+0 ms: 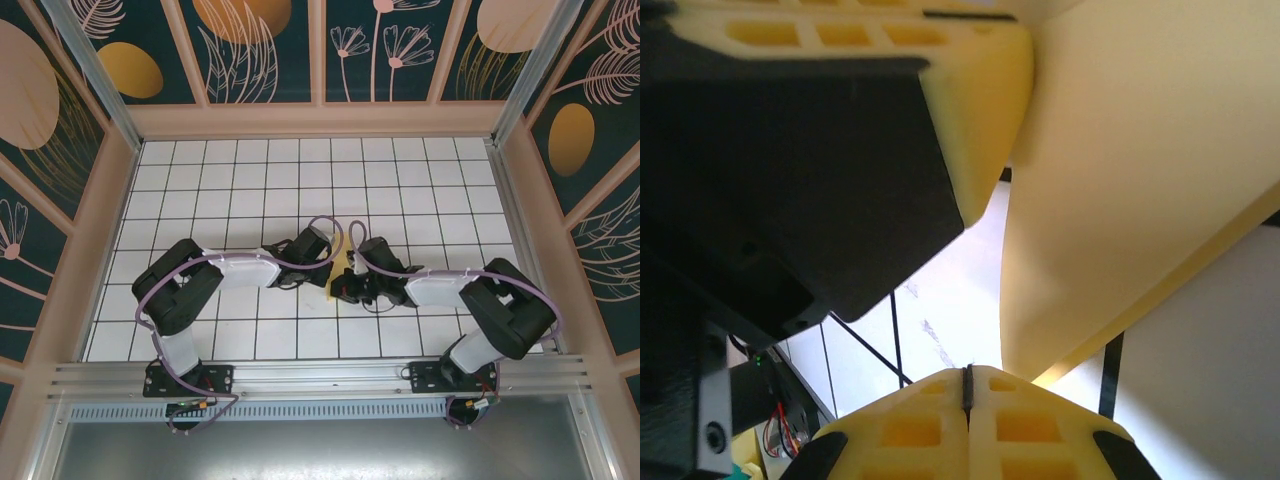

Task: Fold a paper plane with a square sheet of paper (pick it up from the middle)
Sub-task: Third fold the triangle at the center of the table.

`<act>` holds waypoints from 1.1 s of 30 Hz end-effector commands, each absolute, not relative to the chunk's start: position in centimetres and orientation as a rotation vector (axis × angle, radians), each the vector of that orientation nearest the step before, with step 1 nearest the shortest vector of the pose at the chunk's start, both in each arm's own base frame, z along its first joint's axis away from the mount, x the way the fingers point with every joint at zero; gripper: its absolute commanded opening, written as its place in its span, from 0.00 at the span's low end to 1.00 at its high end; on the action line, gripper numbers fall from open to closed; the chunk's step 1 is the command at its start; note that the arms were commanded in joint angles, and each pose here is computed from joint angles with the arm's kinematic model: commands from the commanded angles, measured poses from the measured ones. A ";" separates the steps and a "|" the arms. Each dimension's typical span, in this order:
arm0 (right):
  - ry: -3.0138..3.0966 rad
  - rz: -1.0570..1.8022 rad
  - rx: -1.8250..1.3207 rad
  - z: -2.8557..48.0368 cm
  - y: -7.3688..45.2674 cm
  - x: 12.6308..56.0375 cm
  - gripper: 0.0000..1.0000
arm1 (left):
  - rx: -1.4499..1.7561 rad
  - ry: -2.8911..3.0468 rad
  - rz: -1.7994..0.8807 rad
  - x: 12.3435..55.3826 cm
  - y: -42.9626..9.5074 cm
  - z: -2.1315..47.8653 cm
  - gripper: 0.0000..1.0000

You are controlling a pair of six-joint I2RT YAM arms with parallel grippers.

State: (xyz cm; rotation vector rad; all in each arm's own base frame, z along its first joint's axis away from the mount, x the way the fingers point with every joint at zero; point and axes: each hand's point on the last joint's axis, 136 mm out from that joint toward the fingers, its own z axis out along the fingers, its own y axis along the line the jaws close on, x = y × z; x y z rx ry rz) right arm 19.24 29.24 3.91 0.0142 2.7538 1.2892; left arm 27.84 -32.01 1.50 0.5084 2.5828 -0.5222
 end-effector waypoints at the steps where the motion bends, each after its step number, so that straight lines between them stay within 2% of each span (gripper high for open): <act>1: 2.745 1.323 0.019 3.6 29.5 18.9 0.00 | 0.524 2.619 -0.460 27.6 -31.3 0.1 0.00; 15: 2.846 1.244 0.054 -0.1 28.4 17.7 0.00 | 0.533 2.626 -0.458 27.5 -31.2 0.0 0.00; 24: 2.646 1.309 0.030 5.8 28.3 21.6 0.00 | 0.534 2.626 -0.450 27.5 -31.1 0.1 0.00; 33: 2.736 1.266 0.059 2.1 27.7 22.0 0.00 | 0.542 2.629 -0.445 27.5 -31.2 -0.1 0.00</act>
